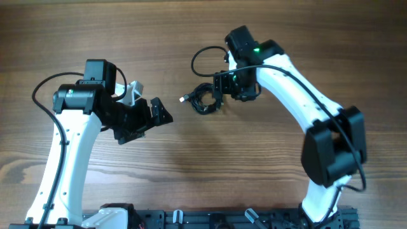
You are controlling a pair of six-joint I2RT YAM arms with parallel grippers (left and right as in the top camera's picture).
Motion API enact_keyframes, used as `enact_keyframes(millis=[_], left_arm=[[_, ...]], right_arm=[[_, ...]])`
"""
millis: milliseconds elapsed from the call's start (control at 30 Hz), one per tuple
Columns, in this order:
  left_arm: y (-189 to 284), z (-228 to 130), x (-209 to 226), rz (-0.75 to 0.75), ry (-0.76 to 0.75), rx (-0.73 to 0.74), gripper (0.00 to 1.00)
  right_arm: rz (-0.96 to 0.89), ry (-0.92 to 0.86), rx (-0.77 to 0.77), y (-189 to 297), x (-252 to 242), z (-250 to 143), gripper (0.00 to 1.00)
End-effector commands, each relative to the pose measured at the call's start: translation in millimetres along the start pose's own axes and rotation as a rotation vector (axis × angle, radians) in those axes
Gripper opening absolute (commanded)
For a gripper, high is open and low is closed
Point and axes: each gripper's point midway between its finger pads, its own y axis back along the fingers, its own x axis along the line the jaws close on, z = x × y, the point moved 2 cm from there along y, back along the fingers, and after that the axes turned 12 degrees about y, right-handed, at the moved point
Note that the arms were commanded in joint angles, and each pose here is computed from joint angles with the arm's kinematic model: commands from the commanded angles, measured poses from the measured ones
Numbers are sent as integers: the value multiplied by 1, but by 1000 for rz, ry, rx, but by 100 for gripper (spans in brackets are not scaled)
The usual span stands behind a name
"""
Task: Untangle cables
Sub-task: 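Grasp the black cable coil with the right gripper and lift it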
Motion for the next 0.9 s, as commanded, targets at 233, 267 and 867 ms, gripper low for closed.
enact_keyframes(millis=[233,267,867], left_arm=[[-1,9,-5,-19,-24,-37,100],[-1,10,-5,-20,-26,-41,100],[-1,15,-3,0,-2,-68,100]], right_arm=[[20,-62,-13,-58,-3,25,51],[27,-29,-38,-60,-2,31,52],[11,146,-103,-78,-8,35,33]])
